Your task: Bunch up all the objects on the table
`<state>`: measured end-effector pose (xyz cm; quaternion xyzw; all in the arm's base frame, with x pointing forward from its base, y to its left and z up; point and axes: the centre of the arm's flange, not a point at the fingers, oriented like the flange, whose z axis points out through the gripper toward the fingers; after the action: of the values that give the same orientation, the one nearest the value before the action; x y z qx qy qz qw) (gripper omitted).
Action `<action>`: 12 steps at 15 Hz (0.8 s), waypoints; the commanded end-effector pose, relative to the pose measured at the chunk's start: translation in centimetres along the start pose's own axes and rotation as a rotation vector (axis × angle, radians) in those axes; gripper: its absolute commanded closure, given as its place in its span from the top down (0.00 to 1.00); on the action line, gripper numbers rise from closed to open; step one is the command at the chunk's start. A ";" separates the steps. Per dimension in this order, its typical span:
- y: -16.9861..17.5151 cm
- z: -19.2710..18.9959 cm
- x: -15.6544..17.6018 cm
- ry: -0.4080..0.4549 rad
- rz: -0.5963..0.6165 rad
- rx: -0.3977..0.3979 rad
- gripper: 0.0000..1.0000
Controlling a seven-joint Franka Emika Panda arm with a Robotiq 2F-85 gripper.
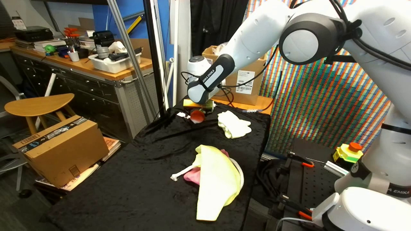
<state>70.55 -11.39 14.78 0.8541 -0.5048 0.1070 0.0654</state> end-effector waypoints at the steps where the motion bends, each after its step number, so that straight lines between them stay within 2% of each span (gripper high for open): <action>1: -1.9 0.8 1.5 -0.005 0.014 -0.003 1.00; 7: -2.6 1.5 1.5 -0.025 0.006 -0.018 0.98; 9: -2.8 1.6 1.4 -0.029 0.004 -0.023 0.73; 10: -2.8 1.6 1.4 -0.029 0.003 -0.024 0.70; 12: -2.9 1.7 1.4 -0.032 0.003 -0.031 0.54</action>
<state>72.43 -11.52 13.48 0.8554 -0.5063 0.0846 0.0685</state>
